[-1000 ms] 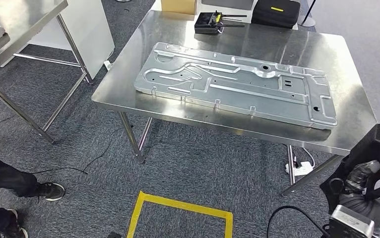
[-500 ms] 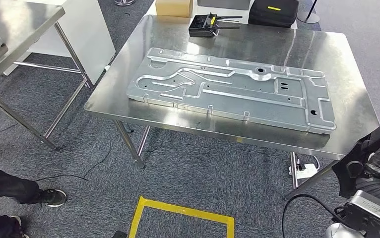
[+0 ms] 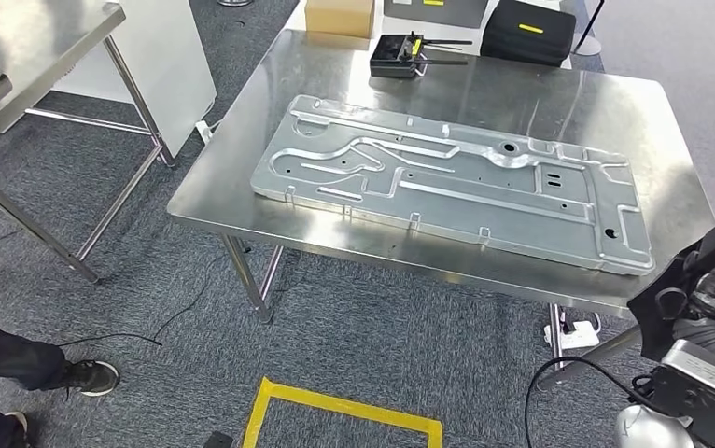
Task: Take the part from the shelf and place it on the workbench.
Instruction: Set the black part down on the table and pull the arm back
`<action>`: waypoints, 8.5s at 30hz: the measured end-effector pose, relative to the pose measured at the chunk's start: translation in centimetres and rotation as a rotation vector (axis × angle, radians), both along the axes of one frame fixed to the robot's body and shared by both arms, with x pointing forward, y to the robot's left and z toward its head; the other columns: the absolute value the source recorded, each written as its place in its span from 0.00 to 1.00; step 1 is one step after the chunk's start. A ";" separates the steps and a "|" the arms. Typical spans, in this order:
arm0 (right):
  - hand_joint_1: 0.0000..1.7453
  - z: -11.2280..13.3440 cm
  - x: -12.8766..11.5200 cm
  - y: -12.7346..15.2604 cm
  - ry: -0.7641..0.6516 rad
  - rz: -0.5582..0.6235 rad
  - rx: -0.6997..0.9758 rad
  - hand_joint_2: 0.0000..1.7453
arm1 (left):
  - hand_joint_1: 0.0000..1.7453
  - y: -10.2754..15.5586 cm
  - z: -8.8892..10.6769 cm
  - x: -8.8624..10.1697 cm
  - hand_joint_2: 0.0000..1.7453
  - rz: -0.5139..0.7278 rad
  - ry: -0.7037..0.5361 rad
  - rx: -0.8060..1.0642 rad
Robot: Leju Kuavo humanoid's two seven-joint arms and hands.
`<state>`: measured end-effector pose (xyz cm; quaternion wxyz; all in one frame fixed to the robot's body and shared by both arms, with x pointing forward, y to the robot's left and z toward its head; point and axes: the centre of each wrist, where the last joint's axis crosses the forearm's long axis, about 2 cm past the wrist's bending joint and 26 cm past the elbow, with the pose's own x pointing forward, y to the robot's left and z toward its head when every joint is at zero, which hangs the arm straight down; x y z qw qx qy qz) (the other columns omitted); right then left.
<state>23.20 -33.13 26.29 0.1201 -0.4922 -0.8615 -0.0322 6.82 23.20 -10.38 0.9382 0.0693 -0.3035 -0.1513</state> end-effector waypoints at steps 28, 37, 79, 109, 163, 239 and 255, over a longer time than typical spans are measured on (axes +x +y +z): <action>1.00 0.4 2.5 -0.7 0.058 -0.021 0.021 1.00 | 0.00 -0.2 0.1 0.7 1.00 -0.020 -0.001 -0.001; 1.00 0.2 3.2 -1.0 0.084 -0.032 0.014 1.00 | 0.00 -0.2 0.2 0.8 1.00 -0.027 0.001 -0.007; 1.00 0.3 6.9 1.8 0.173 -0.058 -0.112 1.00 | 0.00 -0.5 0.4 1.6 1.00 -0.039 0.025 0.036; 0.82 8.8 15.7 6.4 0.182 -0.368 -0.436 1.00 | 0.00 -1.1 0.7 3.2 0.00 -0.142 0.042 0.036; 0.90 -7.9 16.3 2.0 0.708 -0.384 -0.898 1.00 | 0.00 -1.5 0.9 3.7 0.00 -0.110 0.035 0.037; 0.00 -1.9 3.2 -4.9 0.434 -0.128 -0.819 1.00 | 0.00 -0.7 0.3 1.2 0.00 -0.016 0.050 0.048; 0.00 -2.6 -2.8 1.9 0.002 0.029 -0.128 1.00 | 0.00 -0.8 0.2 0.2 0.00 0.006 0.072 0.097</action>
